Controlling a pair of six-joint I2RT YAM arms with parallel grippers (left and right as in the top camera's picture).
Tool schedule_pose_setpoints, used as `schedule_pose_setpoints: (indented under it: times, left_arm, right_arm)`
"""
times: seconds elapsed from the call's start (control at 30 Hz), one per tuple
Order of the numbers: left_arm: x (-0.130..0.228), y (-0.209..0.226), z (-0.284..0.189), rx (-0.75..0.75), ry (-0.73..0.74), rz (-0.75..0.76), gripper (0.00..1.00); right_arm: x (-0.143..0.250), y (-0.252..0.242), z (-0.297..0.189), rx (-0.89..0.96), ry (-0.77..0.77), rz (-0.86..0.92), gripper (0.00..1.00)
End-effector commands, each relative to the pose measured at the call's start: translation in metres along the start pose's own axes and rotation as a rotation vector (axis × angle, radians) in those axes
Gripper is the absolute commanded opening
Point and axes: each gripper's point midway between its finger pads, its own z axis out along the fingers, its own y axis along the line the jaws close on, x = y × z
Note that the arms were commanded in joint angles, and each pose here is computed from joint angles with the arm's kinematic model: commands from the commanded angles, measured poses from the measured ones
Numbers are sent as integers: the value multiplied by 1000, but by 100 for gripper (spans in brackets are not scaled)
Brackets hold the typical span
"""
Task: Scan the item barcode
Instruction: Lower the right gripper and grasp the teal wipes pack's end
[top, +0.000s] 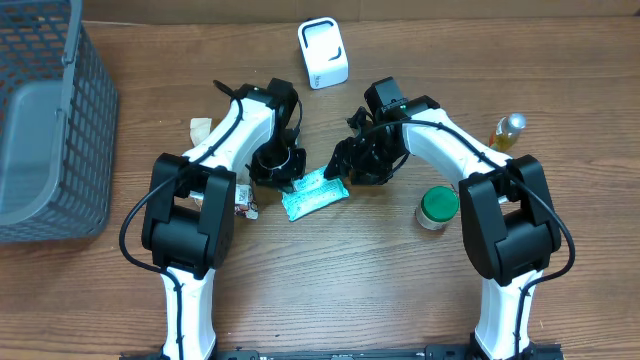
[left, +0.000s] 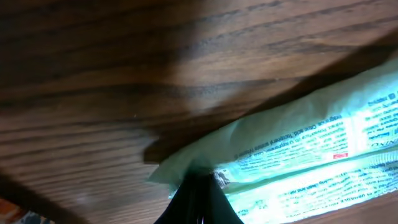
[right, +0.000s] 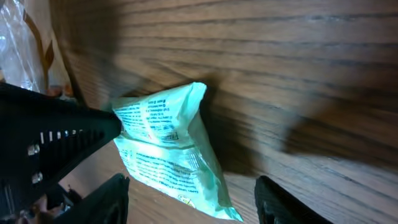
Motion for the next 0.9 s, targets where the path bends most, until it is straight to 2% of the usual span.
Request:
schedule_pose_setpoints:
  times: [0.0,0.27,0.4,0.63,0.87]
  left_arm:
    - [11,15,22,-43,38,-8,5]
    - [12,15,25,-44,40,-8,5]
    - [12,16,25,-44,40,-8,5]
    - [12,16,25,-44,40,-8,5]
    - [12,16,25,-44,40,-8,5]
  right_arm:
    - [6,1,4,-22,22,3,62]
    - [7,-5,24,-91,-6,79,61]
    - [3,6,30,-190,-27,92,57]
    - [4,7,35,-234,-31,93,42]
    - [6,29,29,-354,-6,49,34]
